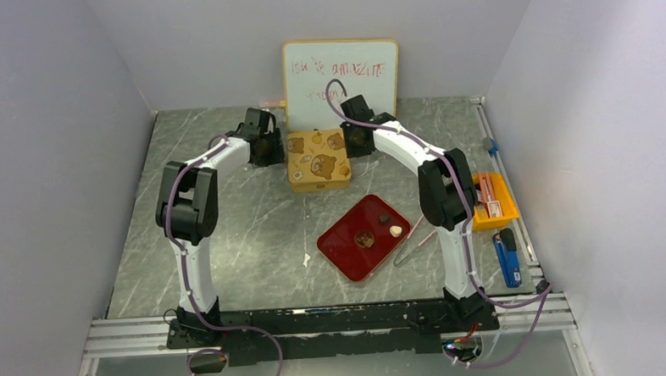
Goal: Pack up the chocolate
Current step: Close the box lid on the packing box.
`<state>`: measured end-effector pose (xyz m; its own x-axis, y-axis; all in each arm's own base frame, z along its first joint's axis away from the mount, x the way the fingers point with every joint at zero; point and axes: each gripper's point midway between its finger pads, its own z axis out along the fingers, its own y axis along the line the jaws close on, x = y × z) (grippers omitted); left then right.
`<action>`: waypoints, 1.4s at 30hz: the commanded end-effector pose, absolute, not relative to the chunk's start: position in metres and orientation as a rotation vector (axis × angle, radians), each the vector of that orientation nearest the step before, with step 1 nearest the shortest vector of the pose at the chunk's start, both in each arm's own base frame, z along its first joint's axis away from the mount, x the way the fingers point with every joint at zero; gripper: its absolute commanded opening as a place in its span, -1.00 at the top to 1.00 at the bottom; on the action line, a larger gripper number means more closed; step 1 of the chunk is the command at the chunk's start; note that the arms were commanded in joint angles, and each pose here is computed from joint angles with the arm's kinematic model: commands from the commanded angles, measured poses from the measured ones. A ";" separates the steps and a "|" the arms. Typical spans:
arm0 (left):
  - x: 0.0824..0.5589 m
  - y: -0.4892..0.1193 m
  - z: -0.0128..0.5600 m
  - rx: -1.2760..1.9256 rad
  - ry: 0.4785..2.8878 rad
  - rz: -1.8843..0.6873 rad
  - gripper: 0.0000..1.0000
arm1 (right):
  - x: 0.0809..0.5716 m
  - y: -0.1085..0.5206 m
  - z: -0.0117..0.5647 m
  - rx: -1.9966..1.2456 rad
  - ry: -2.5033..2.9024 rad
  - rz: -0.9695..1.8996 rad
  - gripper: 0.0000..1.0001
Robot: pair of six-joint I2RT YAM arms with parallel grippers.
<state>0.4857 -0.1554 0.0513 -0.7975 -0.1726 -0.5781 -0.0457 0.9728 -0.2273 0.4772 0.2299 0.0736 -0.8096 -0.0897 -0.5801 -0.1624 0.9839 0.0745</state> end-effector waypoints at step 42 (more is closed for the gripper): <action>0.455 -0.163 0.158 -0.076 2.290 -0.610 -0.36 | 0.473 0.234 0.134 -0.034 2.365 0.347 -0.04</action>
